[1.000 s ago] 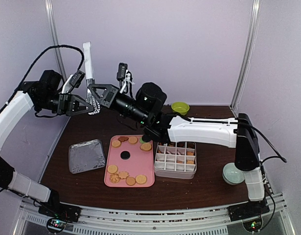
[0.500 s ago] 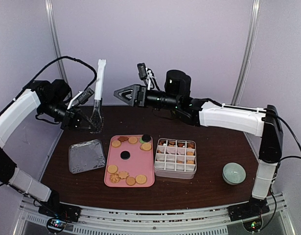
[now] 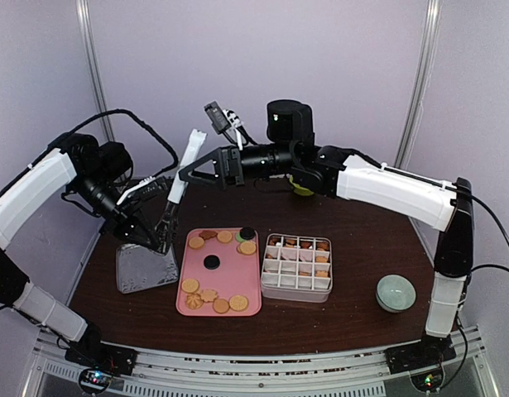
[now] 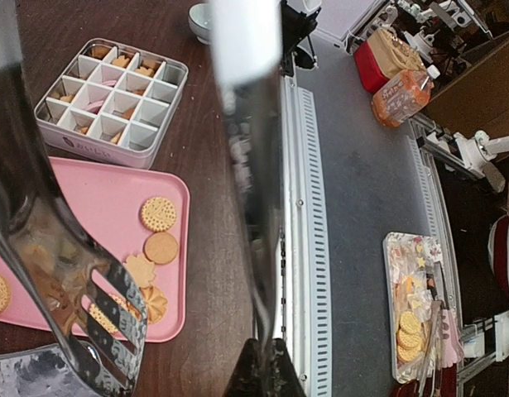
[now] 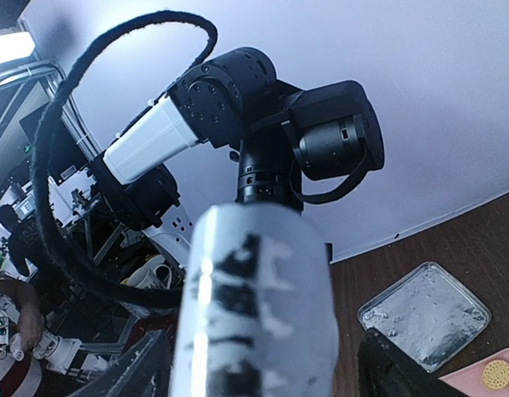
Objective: Pack the cookies
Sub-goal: Pass from the left arm to the right, then place the fake cookies on the plate.
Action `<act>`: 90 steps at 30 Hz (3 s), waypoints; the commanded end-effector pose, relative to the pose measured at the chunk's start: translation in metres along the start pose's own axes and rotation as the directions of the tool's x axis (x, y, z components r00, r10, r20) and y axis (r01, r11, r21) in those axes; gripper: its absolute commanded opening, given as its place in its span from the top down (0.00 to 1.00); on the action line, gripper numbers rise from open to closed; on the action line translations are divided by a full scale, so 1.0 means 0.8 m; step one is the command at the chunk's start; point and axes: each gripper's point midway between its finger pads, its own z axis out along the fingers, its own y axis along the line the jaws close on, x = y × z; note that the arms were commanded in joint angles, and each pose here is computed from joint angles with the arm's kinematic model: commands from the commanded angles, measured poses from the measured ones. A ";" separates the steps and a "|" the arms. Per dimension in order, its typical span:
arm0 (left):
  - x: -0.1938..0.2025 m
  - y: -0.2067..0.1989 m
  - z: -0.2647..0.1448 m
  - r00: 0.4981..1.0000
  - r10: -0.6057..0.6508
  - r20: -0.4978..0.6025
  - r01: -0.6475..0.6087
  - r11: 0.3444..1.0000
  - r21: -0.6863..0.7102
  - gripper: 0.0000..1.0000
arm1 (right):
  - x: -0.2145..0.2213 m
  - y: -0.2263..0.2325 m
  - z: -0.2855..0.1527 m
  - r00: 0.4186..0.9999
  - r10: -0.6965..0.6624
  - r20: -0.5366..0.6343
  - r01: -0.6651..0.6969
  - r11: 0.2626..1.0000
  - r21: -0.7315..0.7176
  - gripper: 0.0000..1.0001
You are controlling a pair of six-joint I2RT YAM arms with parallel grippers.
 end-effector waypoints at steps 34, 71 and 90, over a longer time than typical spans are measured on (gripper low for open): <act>0.018 0.007 -0.002 0.989 0.055 -0.137 -0.067 0.994 -0.083 1.00 | 0.028 0.011 0.021 0.992 0.040 -0.116 -0.043 0.999 -0.021 0.68; 0.102 0.137 -0.090 0.962 -0.270 -0.029 0.200 0.776 -0.598 0.02 | 0.178 -0.078 0.020 0.951 -0.094 -0.293 0.266 0.729 0.630 0.76; 0.100 0.136 -0.085 0.961 -0.277 -0.011 0.222 0.794 -0.566 0.02 | 0.229 -0.075 0.009 0.940 -0.029 -0.341 0.249 0.741 0.624 0.68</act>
